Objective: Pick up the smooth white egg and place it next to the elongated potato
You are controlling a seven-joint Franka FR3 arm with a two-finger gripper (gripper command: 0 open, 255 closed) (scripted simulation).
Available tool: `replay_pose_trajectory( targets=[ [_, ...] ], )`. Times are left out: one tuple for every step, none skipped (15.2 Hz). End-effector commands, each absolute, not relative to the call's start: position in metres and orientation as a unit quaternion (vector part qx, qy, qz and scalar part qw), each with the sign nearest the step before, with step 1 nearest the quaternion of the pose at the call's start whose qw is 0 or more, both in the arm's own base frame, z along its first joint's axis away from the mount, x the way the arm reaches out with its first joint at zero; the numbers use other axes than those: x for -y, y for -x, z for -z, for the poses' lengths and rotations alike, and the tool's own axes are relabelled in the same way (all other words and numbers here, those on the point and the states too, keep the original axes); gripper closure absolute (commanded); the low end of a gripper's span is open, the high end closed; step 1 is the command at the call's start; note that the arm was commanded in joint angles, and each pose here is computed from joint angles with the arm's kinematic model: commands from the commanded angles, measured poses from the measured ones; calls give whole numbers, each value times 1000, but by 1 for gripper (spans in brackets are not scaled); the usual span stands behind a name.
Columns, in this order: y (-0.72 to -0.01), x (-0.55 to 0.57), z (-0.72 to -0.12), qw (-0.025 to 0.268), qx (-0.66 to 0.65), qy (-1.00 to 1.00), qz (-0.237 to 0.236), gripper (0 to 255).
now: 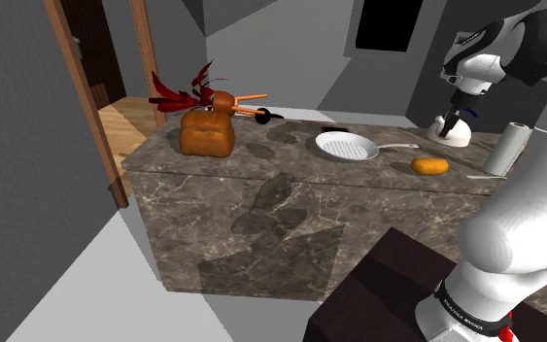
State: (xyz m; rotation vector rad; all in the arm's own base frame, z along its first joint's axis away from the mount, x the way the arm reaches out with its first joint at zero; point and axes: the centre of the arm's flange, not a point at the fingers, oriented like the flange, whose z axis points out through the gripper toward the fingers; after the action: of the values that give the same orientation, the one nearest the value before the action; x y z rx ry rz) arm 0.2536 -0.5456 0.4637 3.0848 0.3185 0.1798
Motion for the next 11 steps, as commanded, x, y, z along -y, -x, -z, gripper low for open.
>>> replay_pose_trajectory(
  targets=[
    [-236,565,-465,18,-104,-993,-58,255],
    [-226,574,-465,18,-104,-993,-58,255],
    [-217,583,-465,18,-104,-993,-58,255],
    [-208,593,-465,18,-104,-993,-58,255],
    [-198,602,-465,18,-104,-993,-58,255],
    [-193,607,-465,18,-104,-993,-58,255],
    [-193,607,-460,18,-104,-993,-58,255],
    [-193,607,-454,18,-104,-993,-58,255],
    [-193,607,-449,18,-104,-993,-58,255],
    [-193,607,-444,18,-104,-993,-58,255],
    [-193,607,-438,18,-104,-993,-58,255]
  ],
)
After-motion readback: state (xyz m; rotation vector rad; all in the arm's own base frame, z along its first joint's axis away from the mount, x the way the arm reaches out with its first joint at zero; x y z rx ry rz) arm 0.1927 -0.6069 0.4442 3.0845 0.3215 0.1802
